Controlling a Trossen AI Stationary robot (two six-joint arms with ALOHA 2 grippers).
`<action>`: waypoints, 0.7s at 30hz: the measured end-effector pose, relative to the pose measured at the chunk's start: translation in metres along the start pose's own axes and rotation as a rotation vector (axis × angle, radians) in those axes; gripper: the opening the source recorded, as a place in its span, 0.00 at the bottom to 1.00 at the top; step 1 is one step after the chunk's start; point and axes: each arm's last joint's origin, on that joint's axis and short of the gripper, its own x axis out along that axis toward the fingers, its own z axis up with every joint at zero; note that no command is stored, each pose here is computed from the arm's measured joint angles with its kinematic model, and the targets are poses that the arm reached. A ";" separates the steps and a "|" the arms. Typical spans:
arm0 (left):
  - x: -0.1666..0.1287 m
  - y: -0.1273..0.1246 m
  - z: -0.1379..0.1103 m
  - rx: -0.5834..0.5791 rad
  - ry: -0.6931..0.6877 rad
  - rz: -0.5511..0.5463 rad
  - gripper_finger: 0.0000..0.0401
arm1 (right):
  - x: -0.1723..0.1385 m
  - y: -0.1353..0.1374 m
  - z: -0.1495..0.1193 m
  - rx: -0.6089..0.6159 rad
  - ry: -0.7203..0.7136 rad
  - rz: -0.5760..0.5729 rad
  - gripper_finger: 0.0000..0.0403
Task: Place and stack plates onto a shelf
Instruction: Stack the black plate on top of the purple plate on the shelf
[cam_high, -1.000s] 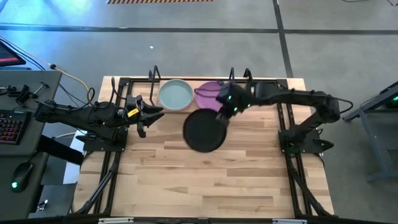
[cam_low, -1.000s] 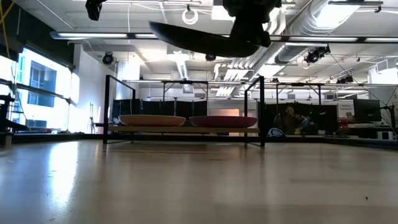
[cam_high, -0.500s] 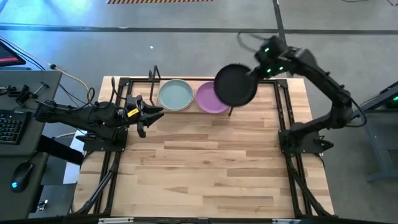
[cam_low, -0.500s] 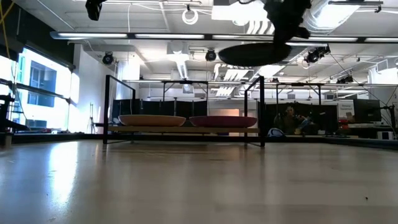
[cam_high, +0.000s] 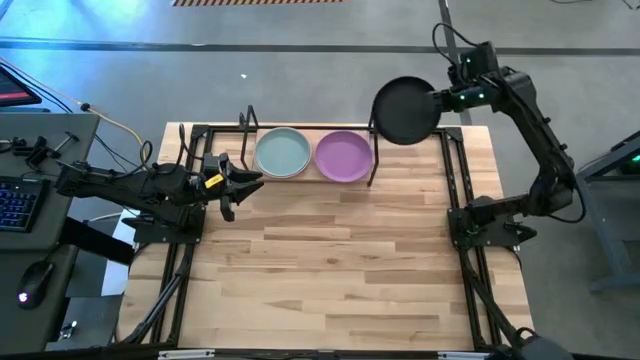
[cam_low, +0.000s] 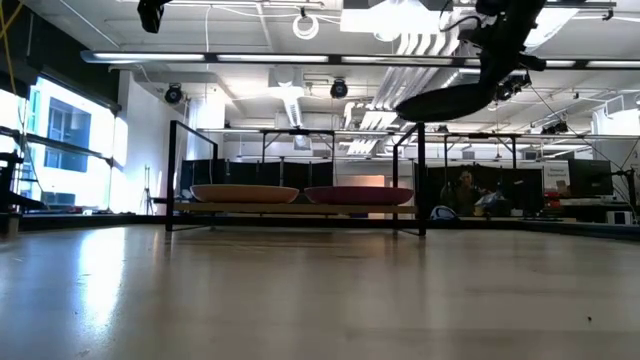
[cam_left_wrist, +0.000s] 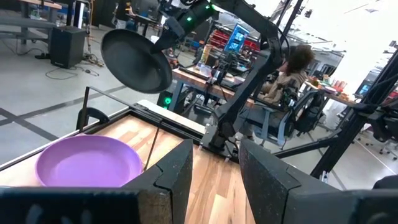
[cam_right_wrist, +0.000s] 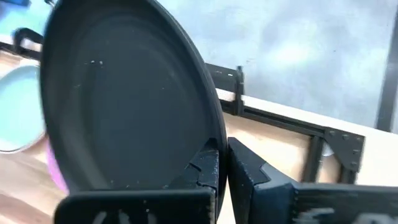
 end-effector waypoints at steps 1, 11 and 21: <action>0.000 0.000 0.000 0.000 0.000 0.000 0.30 | 0.000 0.000 0.000 0.009 -0.010 0.005 0.00; 0.000 0.000 0.000 0.000 0.000 0.000 0.30 | 0.009 0.002 0.009 0.158 -0.109 -0.107 0.00; 0.000 0.000 0.000 0.000 0.000 0.000 0.30 | 0.047 0.016 0.007 0.120 -0.028 -0.431 0.00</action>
